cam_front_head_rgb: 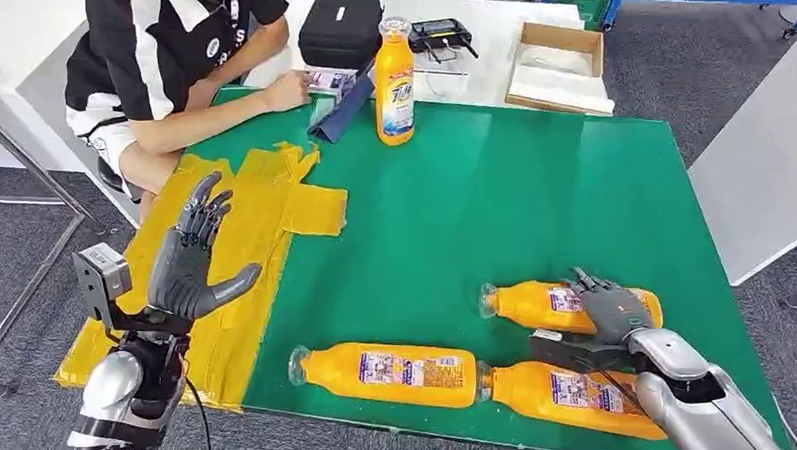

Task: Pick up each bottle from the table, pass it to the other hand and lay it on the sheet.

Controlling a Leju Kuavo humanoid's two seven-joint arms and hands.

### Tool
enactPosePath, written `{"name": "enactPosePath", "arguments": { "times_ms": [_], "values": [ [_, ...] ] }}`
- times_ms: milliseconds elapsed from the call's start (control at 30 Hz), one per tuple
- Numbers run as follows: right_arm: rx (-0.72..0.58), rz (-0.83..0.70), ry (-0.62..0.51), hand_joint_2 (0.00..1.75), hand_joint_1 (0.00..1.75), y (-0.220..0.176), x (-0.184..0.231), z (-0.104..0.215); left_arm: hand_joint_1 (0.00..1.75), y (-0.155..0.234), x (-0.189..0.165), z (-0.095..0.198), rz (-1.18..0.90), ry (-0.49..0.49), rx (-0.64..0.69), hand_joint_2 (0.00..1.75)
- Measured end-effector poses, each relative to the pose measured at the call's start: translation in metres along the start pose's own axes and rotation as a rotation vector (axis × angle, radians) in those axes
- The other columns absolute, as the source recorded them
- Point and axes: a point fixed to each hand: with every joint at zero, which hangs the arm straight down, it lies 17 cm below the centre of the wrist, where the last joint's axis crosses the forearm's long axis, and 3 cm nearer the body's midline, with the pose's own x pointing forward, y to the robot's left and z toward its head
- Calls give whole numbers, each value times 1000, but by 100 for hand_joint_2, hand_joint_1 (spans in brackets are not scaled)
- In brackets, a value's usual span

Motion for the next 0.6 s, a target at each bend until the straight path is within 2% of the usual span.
{"name": "enactPosePath", "arguments": {
  "times_ms": [167,267,467,533,600],
  "values": [
    [-38,13,8,175,175,-7,1,-2,0,0,-1,0,-1,3,1,175],
    [-144,7,20,175,175,-25,8,-3,0,-1,-2,4,-10,15,-1,175],
    [-234,-17,4,175,175,-46,35,0,0,-4,-2,9,-16,24,-6,175],
    [-324,-47,-12,175,175,-66,46,4,0,-5,-2,10,-17,26,-8,175],
    [-474,-108,-47,175,175,-99,61,13,0,-6,-2,10,-17,27,-10,175]
  ]
}}
